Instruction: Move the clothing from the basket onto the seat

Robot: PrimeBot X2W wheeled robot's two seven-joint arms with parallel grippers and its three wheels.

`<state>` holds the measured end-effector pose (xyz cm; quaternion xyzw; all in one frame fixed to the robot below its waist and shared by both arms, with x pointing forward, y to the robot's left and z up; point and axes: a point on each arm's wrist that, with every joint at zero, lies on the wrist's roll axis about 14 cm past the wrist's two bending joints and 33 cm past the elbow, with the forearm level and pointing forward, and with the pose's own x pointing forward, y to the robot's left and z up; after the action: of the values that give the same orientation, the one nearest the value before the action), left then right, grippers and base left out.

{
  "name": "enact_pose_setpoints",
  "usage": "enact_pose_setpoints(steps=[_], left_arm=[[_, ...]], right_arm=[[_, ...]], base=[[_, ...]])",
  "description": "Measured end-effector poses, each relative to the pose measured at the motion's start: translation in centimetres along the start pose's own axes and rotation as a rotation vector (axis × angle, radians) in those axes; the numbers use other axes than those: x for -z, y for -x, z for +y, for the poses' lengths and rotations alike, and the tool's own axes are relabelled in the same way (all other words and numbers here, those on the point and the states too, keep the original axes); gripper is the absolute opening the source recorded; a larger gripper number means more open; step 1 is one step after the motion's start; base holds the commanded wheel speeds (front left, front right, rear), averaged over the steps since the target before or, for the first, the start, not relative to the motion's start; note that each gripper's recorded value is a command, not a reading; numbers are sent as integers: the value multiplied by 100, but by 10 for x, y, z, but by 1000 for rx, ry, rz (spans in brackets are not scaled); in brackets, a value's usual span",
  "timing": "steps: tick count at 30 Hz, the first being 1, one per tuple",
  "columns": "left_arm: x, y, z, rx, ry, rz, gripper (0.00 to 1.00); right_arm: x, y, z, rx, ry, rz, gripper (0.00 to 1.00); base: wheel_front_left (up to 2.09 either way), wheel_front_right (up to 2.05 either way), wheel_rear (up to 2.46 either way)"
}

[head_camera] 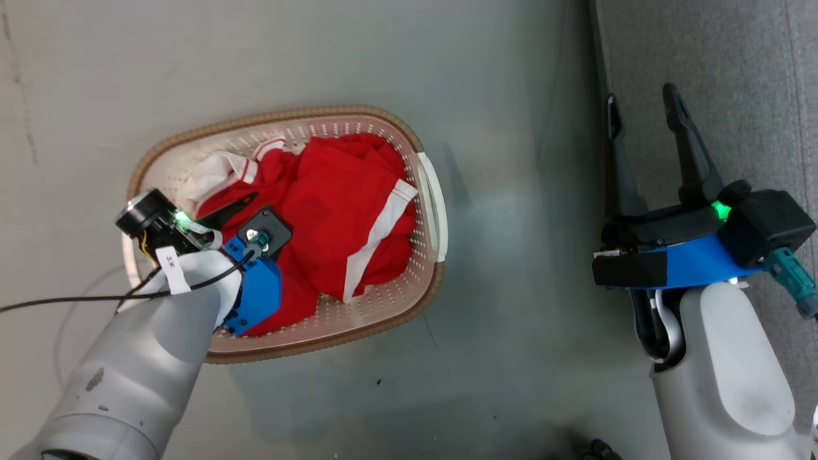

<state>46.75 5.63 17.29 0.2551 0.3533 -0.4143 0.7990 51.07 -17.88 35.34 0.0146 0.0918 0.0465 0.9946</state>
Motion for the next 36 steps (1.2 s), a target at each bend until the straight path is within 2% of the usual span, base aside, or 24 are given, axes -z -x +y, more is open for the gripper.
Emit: enact_pose_setpoints(steps=[13, 20, 27, 28, 29, 30, 36], left_arm=[[59, -45, 5, 35, -146, 218, 100], [82, -65, 8, 32, -146, 297, 100], [84, -82, -6, 64, -138, 338, 100], [83, -83, -8, 67, -138, 339, 55], [82, -84, -9, 68, -138, 346, 19], [82, -84, -10, 69, -139, 352, 0], [76, -83, -12, 65, -137, 362, 0]], right_arm=[[37, -9, -33, 75, 36, 58, 100], [58, -8, -41, 90, 46, 97, 100], [71, -6, -46, 100, 52, 123, 100], [71, -6, -46, 100, 52, 123, 100], [72, -6, -46, 100, 52, 124, 100], [72, -7, -46, 100, 52, 123, 100], [69, -8, -46, 100, 50, 116, 100]], base=[[0, 0, 0], [0, 0, 0], [0, 0, 0], [0, 0, 0], [0, 0, 0], [0, 0, 0], [0, 0, 0]])
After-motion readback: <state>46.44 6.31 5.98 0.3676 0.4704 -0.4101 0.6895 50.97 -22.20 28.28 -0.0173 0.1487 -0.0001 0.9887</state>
